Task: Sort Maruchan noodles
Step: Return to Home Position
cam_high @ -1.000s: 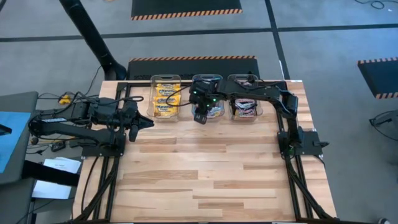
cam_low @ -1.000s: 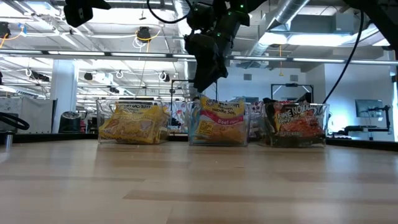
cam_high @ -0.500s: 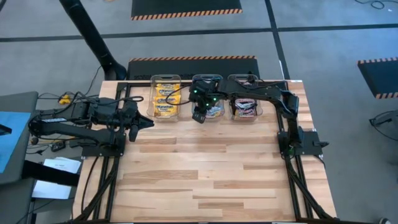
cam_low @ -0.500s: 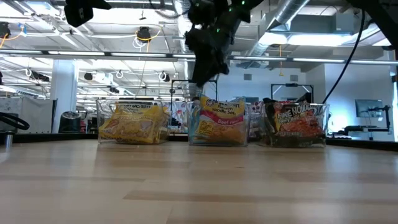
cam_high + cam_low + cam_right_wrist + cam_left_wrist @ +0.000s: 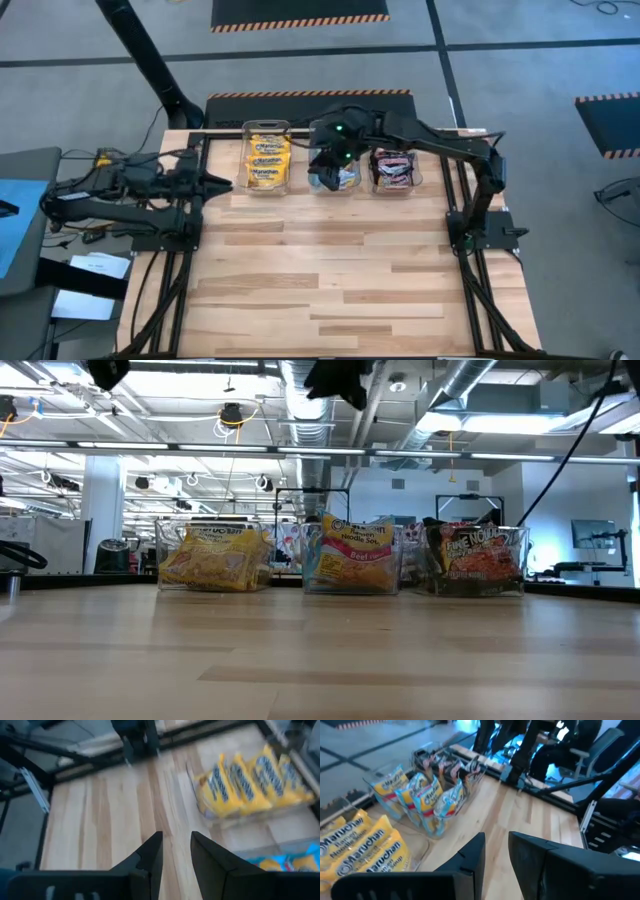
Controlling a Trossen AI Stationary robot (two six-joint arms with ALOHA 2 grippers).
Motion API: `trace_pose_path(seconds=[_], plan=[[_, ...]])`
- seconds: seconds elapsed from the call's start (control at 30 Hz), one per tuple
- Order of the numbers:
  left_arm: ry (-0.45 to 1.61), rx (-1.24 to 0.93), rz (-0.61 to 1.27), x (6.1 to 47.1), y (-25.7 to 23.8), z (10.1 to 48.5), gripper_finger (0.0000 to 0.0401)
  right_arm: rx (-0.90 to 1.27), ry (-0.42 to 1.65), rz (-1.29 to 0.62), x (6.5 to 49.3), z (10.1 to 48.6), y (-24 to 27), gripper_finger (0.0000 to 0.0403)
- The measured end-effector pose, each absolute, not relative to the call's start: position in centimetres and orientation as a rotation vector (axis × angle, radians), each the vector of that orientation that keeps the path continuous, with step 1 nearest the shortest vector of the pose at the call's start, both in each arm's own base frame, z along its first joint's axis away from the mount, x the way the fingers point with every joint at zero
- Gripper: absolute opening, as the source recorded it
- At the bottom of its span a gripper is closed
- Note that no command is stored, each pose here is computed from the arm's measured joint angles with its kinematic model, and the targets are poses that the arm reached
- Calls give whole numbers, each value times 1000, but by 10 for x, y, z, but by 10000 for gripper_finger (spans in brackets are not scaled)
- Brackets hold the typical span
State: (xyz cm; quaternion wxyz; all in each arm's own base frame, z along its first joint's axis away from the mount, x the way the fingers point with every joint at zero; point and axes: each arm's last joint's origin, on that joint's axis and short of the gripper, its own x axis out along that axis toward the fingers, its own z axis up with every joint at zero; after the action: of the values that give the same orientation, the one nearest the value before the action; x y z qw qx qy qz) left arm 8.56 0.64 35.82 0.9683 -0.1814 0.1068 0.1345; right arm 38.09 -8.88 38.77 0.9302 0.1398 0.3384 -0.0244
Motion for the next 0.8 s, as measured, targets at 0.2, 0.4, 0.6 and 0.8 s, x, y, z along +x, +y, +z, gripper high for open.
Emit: trace_pose_path(seconds=[0.2,0.4,0.6,0.8], plan=[[125,-310,273,54,7,362,72,272,592,-37,362,417,-80,123],[45,-266,258,29,7,355,72,308,540,-47,358,426,-79,123],[-50,-217,247,26,7,321,72,396,540,-68,358,426,-77,123],[-127,-171,239,45,7,275,72,408,529,-47,361,427,-68,123]])
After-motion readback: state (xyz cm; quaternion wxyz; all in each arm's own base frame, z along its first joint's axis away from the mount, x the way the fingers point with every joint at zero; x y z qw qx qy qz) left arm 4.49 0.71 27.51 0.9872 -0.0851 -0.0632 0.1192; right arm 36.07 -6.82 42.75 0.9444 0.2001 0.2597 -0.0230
